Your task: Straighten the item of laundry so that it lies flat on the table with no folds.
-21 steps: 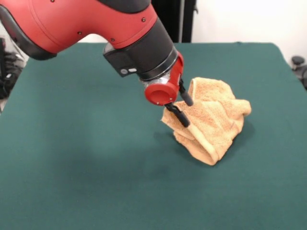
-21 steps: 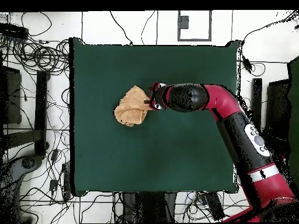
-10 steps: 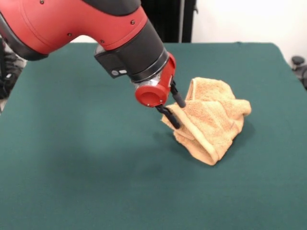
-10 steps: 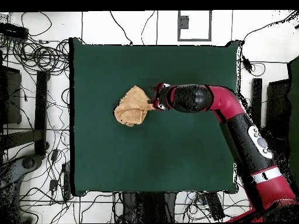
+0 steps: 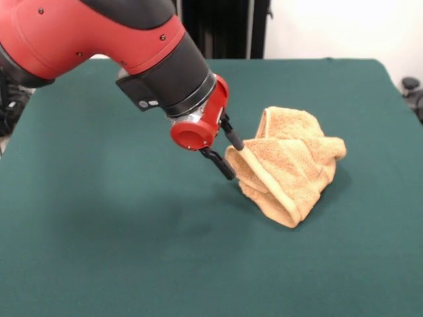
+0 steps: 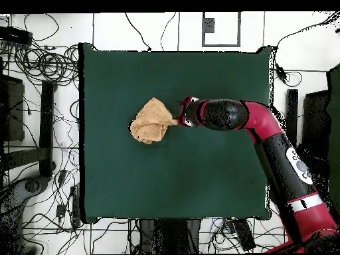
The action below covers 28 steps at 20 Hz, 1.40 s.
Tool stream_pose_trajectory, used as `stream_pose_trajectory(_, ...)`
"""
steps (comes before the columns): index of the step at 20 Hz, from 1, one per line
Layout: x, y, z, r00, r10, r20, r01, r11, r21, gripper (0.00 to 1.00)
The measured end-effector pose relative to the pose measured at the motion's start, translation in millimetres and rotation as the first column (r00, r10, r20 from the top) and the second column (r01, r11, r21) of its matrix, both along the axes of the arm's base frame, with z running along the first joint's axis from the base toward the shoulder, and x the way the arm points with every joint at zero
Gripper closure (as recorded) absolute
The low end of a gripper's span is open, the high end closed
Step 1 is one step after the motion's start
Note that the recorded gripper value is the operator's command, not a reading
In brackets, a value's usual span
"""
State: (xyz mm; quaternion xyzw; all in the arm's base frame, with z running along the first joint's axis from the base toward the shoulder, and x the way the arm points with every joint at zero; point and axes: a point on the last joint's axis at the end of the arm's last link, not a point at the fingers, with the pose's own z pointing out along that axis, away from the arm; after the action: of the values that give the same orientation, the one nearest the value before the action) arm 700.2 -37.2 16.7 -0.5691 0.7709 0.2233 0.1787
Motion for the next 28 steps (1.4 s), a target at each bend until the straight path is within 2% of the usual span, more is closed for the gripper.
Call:
stream_pose_trajectory(9,-20.1,-38,-30,0.996,-0.076,-0.038,0.080,0.993,0.085,0.00)
stream_pose_trajectory(14,-28.3,-50,-41,0.993,-0.106,-0.055,0.112,0.988,0.109,0.00)
stream_pose_trajectory(28,-31.4,-49,-45,0.993,-0.102,-0.057,0.108,0.988,0.110,0.00)
